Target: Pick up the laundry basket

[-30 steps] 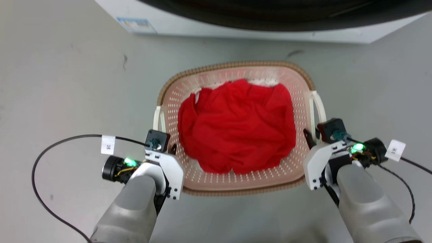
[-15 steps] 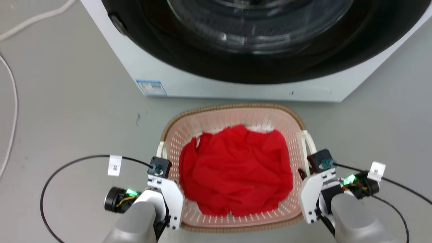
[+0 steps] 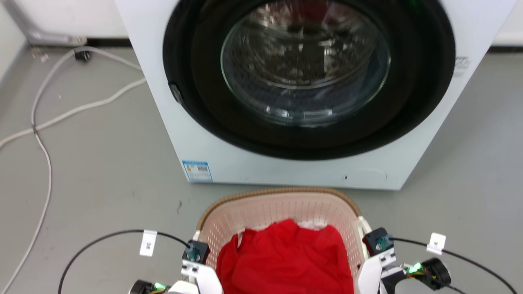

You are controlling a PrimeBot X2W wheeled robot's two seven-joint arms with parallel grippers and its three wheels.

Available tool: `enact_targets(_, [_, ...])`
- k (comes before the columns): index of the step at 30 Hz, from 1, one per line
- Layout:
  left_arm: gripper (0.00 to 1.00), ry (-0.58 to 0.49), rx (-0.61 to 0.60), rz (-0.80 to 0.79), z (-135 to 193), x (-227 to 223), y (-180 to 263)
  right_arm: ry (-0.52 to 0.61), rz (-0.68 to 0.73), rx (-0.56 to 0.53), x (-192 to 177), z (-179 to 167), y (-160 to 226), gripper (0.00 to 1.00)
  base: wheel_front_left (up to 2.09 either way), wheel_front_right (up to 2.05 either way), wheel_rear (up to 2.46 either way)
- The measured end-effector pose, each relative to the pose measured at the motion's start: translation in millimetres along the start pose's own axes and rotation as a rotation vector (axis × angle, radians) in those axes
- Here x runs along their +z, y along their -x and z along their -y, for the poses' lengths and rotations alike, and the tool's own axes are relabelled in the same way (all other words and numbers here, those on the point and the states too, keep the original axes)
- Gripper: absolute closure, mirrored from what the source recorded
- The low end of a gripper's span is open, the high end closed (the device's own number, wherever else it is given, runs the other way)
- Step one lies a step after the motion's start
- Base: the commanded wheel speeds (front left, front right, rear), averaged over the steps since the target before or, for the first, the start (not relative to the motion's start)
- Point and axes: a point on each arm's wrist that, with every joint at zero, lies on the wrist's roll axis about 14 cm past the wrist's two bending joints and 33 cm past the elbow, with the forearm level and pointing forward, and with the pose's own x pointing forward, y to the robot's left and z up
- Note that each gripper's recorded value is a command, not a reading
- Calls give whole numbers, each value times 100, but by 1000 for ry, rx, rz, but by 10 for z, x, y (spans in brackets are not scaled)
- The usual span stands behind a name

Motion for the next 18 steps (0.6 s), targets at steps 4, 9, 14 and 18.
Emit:
enact_targets(4, [100, -5, 4, 0, 25, -33, 107, 3, 0, 3, -15, -65, 108, 100, 0, 0, 0])
enact_targets(9, [100, -14, 7, 13, 32, 2, 187, 2, -16, 10, -62, -129, 191, 100, 0, 0, 0])
enact_targets(14, [100, -22, 11, 12, 25, -32, 237, 1, -27, 18, -104, -187, 243, 100, 0, 0, 0])
enact_targets(18, [100, -26, 12, 18, 22, -35, 264, -2, -32, 21, -124, -215, 273, 100, 0, 0, 0])
